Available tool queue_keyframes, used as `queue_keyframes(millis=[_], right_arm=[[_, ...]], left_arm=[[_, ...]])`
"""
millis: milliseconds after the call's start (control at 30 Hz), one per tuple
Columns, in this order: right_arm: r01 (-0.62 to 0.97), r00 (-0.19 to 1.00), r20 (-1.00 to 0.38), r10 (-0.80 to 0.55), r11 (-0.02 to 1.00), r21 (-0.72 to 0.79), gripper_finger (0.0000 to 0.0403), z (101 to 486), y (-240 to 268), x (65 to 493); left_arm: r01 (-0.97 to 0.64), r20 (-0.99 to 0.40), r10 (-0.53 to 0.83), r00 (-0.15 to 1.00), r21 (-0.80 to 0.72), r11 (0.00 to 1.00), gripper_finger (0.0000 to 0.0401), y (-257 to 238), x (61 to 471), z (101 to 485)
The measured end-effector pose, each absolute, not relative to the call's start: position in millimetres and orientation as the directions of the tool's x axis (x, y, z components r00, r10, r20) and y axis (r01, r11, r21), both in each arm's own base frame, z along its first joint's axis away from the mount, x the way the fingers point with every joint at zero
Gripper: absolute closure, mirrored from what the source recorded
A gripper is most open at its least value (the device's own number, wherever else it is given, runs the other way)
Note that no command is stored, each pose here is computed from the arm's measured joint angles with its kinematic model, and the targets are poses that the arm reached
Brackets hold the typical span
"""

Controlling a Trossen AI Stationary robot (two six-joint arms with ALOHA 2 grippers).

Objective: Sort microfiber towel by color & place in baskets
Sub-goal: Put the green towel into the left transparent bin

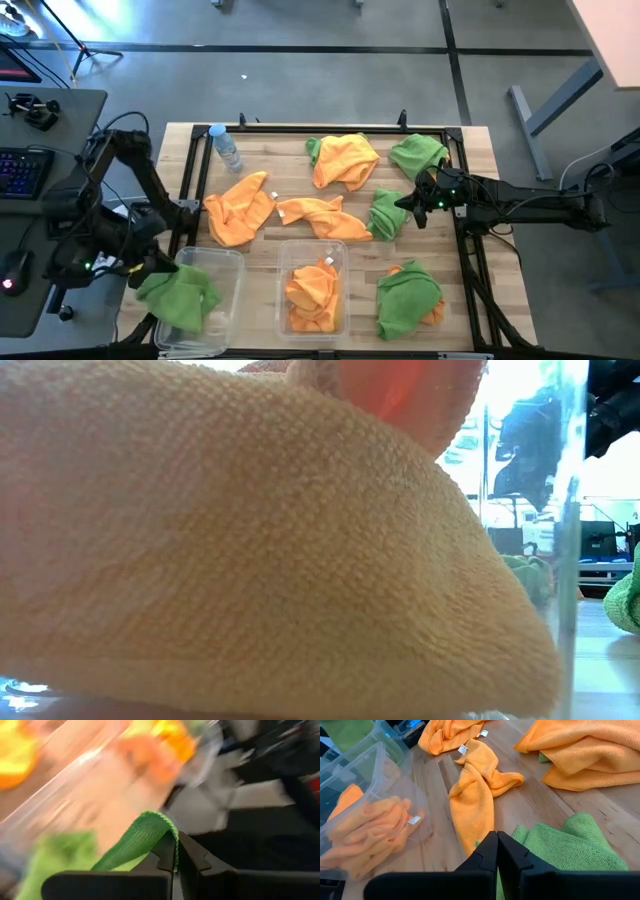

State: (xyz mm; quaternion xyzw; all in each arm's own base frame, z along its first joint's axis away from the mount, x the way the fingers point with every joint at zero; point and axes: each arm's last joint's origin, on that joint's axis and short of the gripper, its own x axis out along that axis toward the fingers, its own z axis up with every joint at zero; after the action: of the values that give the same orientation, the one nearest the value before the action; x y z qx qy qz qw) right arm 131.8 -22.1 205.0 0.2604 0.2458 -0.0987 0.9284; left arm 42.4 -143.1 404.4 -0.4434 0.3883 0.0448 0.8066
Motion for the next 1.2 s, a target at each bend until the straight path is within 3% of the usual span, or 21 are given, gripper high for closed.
queue_keyframes(millis=[167,300,467,633,700,833,1067,1200], right_arm=[[0.297,0.860,-0.508,-0.055,0.862,0.410,0.0402,205,-22,132],[0.278,0.860,-0.508,-0.050,0.879,0.386,0.0402,205,-22,132],[0.269,0.861,-0.507,-0.046,0.886,0.377,0.0402,205,-22,132],[0.266,0.861,-0.507,-0.042,0.886,0.379,0.0402,205,-22,132],[0.267,0.861,-0.507,-0.042,0.886,0.379,0.0402,205,-22,132],[0.274,0.861,-0.507,-0.042,0.878,0.393,0.0402,205,-22,132],[0.293,0.861,-0.507,-0.043,0.856,0.426,0.0402,205,-22,132],[0.295,0.861,-0.507,-0.043,0.855,0.428,0.0402,205,-22,132]], left_arm=[[-0.221,-0.440,-0.245,0.864,-0.769,0.600,0.0401,-148,59,430],[-0.175,-0.413,-0.248,0.876,-0.752,0.635,0.0401,-149,68,437],[-0.327,-0.659,-0.264,0.704,-0.631,0.704,0.0401,-159,76,414],[-0.463,-0.898,-0.089,0.430,-0.304,0.833,0.0401,-172,83,381],[-0.420,-0.919,-0.021,0.394,-0.200,0.885,0.0401,-182,89,371],[-0.184,-0.929,0.036,0.369,-0.035,0.982,0.0401,-206,99,354],[0.016,-0.940,0.152,0.304,0.165,0.986,0.0401,-241,112,318],[0.136,-0.947,0.154,0.281,0.198,0.971,0.0401,-259,119,300]])
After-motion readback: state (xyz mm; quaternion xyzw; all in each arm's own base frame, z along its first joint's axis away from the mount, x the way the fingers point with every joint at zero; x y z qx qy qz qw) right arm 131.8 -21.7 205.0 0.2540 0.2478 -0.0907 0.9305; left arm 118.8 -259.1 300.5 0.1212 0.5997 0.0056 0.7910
